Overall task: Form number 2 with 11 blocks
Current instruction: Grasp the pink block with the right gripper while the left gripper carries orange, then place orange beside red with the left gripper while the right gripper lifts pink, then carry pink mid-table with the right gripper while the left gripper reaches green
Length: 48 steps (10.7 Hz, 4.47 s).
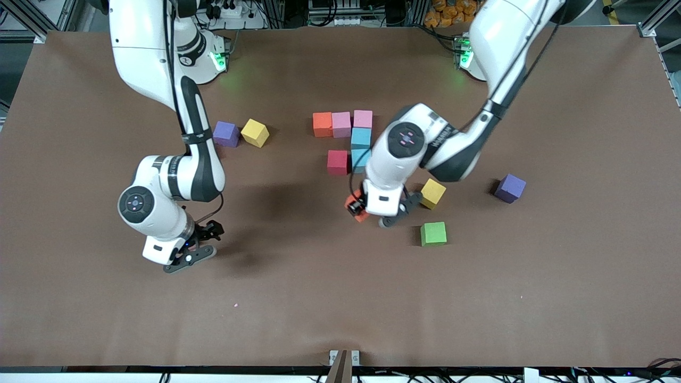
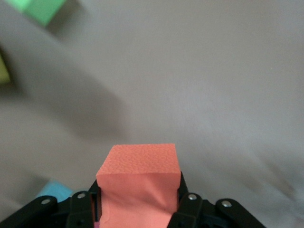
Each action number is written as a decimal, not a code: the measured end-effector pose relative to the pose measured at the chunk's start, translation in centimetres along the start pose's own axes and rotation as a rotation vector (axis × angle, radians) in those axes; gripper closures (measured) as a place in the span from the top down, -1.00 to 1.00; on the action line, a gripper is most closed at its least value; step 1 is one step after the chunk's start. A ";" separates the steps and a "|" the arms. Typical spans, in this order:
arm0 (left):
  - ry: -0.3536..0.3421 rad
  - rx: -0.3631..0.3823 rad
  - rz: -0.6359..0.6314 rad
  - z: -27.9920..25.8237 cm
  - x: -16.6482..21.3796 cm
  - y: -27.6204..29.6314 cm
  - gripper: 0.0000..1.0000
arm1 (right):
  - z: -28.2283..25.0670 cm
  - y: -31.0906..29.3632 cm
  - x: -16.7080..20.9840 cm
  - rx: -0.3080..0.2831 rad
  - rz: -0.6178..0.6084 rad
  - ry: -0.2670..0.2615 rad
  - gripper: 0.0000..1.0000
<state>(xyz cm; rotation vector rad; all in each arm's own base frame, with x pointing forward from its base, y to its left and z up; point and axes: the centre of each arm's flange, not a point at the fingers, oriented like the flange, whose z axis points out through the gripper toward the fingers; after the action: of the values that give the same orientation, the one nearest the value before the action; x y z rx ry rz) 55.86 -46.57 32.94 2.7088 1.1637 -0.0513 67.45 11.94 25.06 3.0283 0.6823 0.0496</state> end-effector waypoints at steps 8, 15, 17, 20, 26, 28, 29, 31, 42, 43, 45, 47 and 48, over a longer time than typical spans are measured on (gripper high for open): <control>-0.038 0.025 -0.617 3.5 -14.9 0.0 0.15 | 3.1 4.9 -3.6 0.043 -0.059 -0.052 1.00; 0.019 0.125 -0.772 10.3 -18.8 -3.0 0.15 | 3.5 4.9 -3.9 0.052 -0.040 -0.039 1.00; 0.032 0.150 -0.791 12.0 -18.5 -3.6 0.15 | 3.4 4.9 -3.8 0.053 -0.039 -0.037 1.00; 0.043 0.168 -0.792 13.0 -18.4 -4.3 0.15 | 3.2 4.9 -3.7 0.052 -0.039 -0.031 1.00; 0.071 0.180 -0.787 14.1 -17.6 -5.0 0.15 | 2.9 4.9 -3.5 0.051 -0.040 -0.025 1.00; 0.071 0.180 -0.785 14.1 -17.6 -5.0 0.14 | 2.8 5.0 -3.5 0.050 -0.039 -0.024 1.00; 0.071 0.180 -0.784 14.1 -17.6 -5.0 0.14 | 2.8 5.1 -3.5 0.051 -0.039 -0.023 1.00; 0.072 0.179 -0.780 14.1 -17.4 -5.0 0.14 | 2.6 5.2 -3.5 0.052 -0.037 -0.021 1.00; 0.073 0.138 -0.774 10.8 -16.2 -3.4 1.00 | 3.2 6.9 -4.7 0.076 -0.060 -0.038 1.00; 0.079 0.131 -0.762 9.0 -15.9 -3.0 1.00 | 3.4 6.8 -4.7 0.077 -0.060 -0.042 1.00; 0.092 0.120 -0.711 5.1 -14.2 -2.3 1.00 | 4.4 6.8 -4.9 0.076 -0.059 -0.056 1.00; 0.096 0.111 -0.641 2.8 -10.5 -1.7 1.00 | 5.3 6.8 -5.1 0.068 -0.059 -0.063 0.94; 0.099 0.118 -0.597 2.6 -8.0 -1.7 1.00 | 5.5 6.8 -5.1 0.067 -0.059 -0.065 0.67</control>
<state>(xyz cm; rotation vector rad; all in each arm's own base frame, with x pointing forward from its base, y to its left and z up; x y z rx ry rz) 49.22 -51.69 31.02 2.3725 2.0127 -0.0722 65.97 3.47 19.70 3.0548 0.7825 -0.0744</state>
